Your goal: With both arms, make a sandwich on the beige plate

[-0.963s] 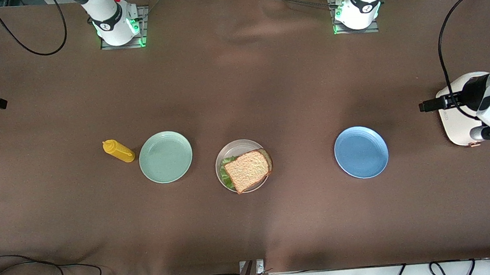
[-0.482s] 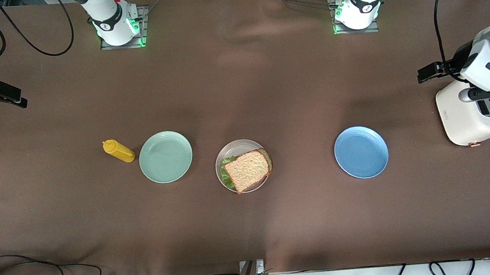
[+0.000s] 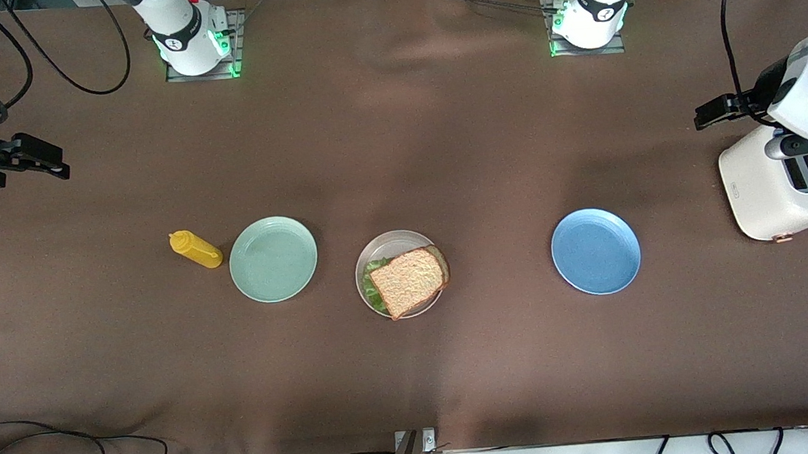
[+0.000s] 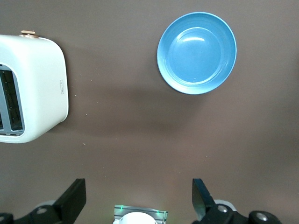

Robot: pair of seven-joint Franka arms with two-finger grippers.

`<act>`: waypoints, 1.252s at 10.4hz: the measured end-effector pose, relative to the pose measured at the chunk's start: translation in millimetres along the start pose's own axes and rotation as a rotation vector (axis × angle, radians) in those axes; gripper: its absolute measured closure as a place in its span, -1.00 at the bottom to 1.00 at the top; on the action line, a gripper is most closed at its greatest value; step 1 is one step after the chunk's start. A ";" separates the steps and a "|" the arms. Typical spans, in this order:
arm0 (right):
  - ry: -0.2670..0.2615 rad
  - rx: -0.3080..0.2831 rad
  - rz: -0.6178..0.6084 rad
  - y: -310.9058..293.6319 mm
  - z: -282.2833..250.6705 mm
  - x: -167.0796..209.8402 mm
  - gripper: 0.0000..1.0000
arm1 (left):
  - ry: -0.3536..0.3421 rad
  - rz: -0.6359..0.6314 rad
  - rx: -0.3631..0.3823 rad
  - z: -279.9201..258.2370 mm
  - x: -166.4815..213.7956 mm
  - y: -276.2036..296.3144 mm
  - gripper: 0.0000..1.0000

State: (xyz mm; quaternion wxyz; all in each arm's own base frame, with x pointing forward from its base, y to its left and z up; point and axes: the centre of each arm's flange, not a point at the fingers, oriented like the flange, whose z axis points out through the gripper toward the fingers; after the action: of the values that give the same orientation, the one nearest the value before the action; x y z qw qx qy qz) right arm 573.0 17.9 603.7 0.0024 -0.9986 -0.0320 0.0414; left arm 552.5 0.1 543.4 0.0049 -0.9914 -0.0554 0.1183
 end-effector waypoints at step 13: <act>0.006 0.001 0.041 23.2 -2.7 -2.2 -1.00 | 0.000 0.007 0.002 0.2 -0.5 4.1 -1.00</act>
State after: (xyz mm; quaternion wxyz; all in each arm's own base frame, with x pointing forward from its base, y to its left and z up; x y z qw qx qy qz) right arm 572.5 -5.4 606.5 0.0022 -0.9992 -0.0113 0.0387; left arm 552.4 -4.0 543.2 0.0053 -0.9916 -0.0519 0.1185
